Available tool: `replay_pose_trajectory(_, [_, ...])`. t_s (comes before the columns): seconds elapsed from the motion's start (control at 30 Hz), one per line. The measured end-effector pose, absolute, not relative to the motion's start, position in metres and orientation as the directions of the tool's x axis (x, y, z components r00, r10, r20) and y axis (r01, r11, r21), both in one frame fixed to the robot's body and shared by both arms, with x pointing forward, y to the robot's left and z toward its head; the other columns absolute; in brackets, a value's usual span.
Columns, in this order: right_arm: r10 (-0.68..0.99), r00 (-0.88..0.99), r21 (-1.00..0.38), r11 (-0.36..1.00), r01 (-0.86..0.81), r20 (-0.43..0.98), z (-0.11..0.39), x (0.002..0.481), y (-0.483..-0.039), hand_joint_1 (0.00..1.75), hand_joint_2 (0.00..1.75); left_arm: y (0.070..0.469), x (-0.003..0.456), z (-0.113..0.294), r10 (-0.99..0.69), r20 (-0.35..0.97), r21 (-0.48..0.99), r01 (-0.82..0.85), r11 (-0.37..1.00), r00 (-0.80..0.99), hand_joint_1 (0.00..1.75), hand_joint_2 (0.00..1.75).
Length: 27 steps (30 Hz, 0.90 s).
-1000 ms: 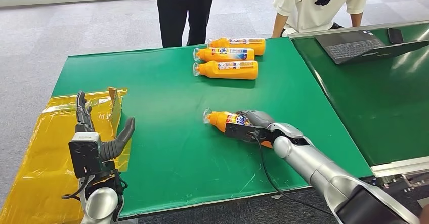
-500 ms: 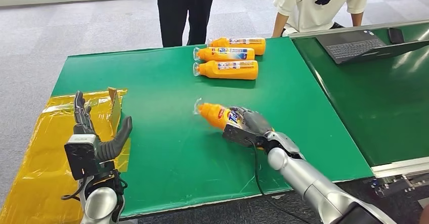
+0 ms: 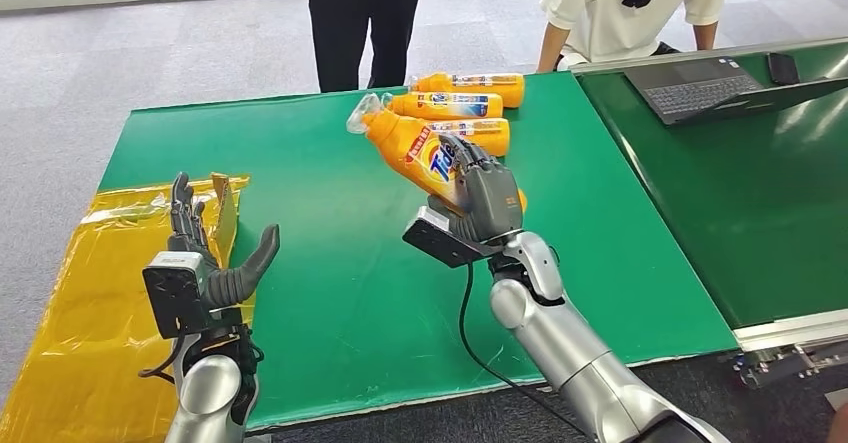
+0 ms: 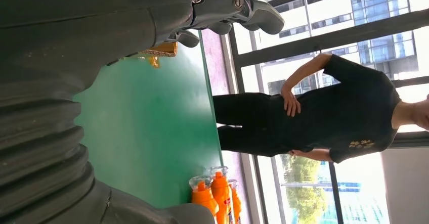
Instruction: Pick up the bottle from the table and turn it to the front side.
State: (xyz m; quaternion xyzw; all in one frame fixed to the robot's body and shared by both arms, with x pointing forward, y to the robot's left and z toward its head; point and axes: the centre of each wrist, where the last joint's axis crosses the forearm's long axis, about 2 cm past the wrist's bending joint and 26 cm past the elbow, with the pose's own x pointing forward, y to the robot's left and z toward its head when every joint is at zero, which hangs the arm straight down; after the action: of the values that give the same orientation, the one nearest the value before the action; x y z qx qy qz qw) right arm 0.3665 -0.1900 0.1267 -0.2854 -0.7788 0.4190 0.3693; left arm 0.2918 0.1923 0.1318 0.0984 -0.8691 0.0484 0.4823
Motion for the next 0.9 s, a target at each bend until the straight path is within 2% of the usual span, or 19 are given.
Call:
replay_pose_trajectory(0.27, [0.720, -0.630, -0.843, 0.505, 0.186, 0.292, 0.150, 0.373, -0.162, 1.75, 1.75, 0.192, 0.292, 0.127, -0.119, 0.864, 0.028, -0.189, 0.982, -0.490, 0.00, 1.75])
replay_pose_trajectory(0.53, [0.605, -0.738, -0.758, 0.621, 0.202, 0.298, 0.174, 0.382, -0.129, 1.75, 1.75, 0.182, 0.303, 0.126, -0.071, 0.882, 0.024, -0.106, 0.994, -0.465, 0.00, 1.75])
replay_pose_trajectory(0.9, [0.489, -0.801, -0.687, 0.713, 0.139, 0.345, 0.165, 0.377, -0.106, 1.75, 1.75, 0.155, 0.314, 0.137, 0.065, 0.880, -0.041, 0.061, 0.997, -0.471, 0.00, 1.75])
